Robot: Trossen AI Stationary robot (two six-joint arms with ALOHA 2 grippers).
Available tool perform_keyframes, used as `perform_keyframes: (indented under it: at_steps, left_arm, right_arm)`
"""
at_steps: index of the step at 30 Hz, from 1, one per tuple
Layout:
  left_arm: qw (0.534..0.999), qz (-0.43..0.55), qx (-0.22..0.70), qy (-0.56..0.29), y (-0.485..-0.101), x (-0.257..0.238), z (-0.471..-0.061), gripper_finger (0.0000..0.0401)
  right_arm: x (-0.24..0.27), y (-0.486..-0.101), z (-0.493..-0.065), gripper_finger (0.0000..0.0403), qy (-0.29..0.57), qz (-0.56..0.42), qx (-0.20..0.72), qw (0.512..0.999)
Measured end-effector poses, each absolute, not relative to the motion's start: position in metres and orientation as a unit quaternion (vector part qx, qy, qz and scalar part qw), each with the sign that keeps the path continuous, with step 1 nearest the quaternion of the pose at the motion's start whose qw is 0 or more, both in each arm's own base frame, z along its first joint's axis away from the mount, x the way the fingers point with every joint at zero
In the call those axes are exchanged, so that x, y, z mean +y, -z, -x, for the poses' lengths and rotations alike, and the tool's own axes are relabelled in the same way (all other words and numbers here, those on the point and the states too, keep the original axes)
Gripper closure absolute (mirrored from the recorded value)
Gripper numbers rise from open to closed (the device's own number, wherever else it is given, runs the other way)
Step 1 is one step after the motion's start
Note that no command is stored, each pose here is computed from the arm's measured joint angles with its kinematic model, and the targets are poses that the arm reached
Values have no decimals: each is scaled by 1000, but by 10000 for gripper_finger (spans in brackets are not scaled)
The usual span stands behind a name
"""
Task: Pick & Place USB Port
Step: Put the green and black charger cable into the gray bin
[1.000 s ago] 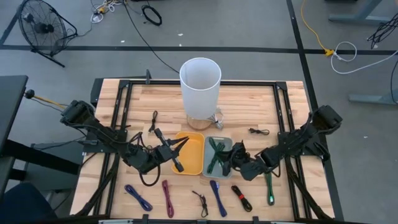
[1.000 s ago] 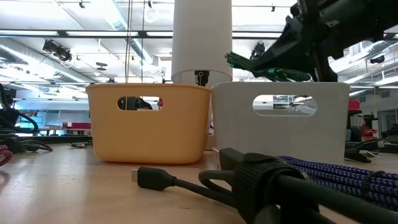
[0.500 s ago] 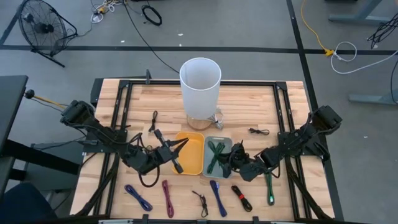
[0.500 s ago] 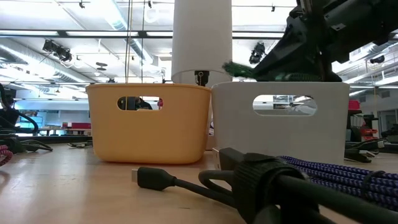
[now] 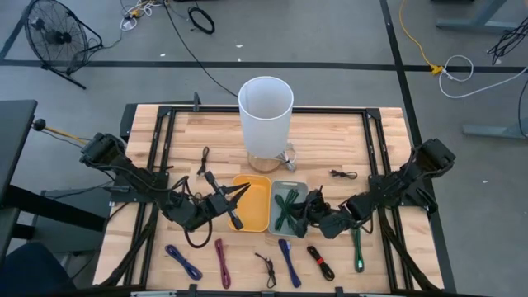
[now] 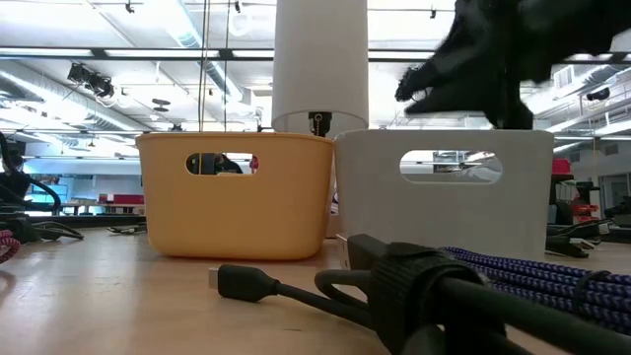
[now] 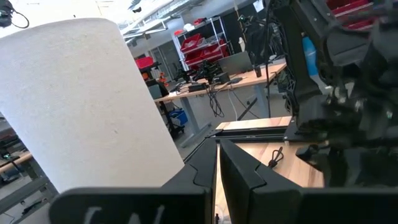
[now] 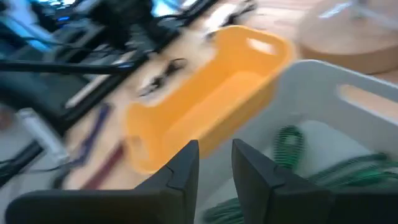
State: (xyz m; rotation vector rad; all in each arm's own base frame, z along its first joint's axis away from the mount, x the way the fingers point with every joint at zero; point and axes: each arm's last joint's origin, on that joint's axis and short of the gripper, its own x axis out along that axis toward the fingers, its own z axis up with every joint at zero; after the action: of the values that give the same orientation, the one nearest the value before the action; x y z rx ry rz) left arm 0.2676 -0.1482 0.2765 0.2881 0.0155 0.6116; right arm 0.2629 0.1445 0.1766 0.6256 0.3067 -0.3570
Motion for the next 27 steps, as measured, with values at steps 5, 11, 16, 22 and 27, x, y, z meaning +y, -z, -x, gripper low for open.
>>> perform_keyframes:
  at_steps: [5,11,16,22,27]
  left_arm:
    - [943,-143,9,-300,-276,-148,-268,376]
    - [943,-145,11,-299,-276,-148,-268,376]
    - [943,-146,11,-299,-276,-148,-268,376]
    - [942,-146,13,-302,-275,-148,-268,376]
    - [943,-137,11,-304,-275,-148,-268,376]
  right_arm:
    - [148,-212,-256,322,51,-298,143,942]
    - [161,-238,-227,348,-103,-327,210,916]
    - [167,-236,-204,377,-144,-419,346,827]
    - [173,-218,-182,393,-50,-543,520,658]
    - [174,-206,-162,385,48,-558,627,541]
